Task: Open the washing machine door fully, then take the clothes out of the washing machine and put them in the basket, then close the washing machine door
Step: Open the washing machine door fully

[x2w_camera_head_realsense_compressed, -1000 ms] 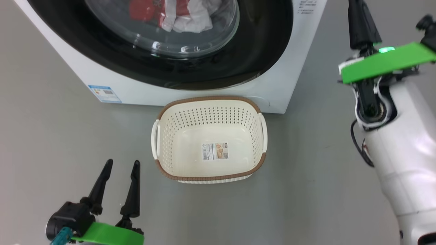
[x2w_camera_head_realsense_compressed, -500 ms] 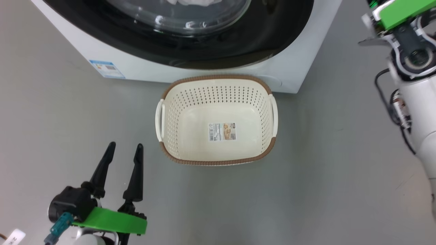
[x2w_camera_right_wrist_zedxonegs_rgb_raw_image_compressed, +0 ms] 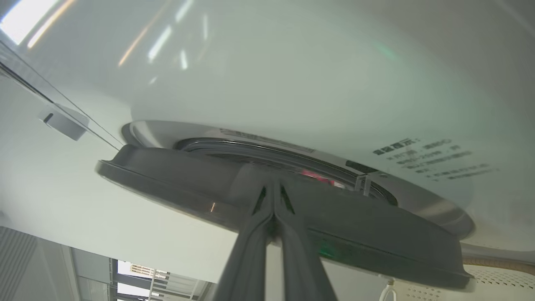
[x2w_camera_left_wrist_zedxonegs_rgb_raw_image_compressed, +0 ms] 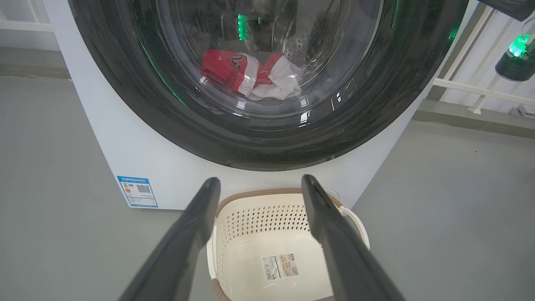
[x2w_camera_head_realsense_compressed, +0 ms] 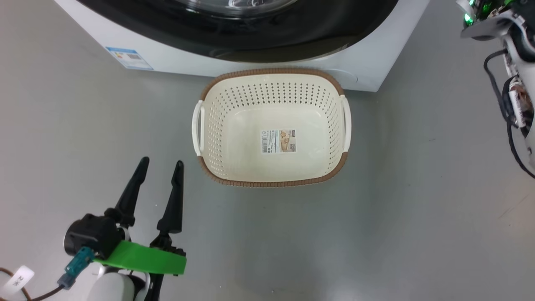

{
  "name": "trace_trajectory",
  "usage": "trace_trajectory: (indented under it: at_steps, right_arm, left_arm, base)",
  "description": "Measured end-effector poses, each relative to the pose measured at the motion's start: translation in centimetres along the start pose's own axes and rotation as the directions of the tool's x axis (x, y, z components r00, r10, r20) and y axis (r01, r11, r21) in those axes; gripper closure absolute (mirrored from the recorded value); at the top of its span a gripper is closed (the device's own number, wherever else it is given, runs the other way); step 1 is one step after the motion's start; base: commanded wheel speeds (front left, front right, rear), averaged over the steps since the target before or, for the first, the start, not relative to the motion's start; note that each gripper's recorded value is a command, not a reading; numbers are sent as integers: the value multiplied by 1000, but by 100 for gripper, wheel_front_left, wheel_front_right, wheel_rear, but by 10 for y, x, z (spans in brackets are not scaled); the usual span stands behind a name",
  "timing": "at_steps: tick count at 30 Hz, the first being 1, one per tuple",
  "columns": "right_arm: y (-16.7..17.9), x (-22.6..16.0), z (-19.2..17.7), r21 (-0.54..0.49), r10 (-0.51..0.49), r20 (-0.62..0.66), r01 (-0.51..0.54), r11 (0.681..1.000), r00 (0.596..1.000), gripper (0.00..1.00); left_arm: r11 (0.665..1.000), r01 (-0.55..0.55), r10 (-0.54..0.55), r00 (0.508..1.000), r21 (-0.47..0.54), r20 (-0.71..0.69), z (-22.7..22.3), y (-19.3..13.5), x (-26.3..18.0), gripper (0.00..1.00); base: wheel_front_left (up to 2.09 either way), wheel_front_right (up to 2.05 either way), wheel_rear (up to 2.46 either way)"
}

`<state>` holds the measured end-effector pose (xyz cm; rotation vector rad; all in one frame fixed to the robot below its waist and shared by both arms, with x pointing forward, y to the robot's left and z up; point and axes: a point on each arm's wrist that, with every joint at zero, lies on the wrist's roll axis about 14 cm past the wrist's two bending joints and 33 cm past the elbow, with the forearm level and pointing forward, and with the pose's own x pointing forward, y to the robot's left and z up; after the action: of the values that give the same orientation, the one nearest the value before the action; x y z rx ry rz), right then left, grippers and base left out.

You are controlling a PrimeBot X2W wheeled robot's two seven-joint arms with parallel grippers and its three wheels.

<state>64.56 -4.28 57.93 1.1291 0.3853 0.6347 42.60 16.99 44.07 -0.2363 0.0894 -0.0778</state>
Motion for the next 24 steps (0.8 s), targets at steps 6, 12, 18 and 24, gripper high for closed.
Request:
trace_trajectory:
  at_steps: [6,12,18,24]
  right_arm:
    - [-11,14,-6,36,-9,-58,11,999,998,100]
    - [-15,25,-5,48,-9,-83,13,999,997,100]
    - [-15,31,-10,54,-7,-121,14,998,993,100]
    - [-7,29,-18,31,-2,-168,8,999,986,100]
  left_arm:
    - [1000,5,-5,1000,-3,-4,-3,0,7,0]
    - [1000,2,-2,1000,-10,-14,-7,1,10,0]
    - [1000,4,-4,1000,-11,-12,-7,0,13,0]
    - [1000,11,-11,1000,-18,2,-2,-4,12,0]
  base:
    - [0,0,0]
    - [0,0,0]
    - [0,0,0]
    - [0,0,0]
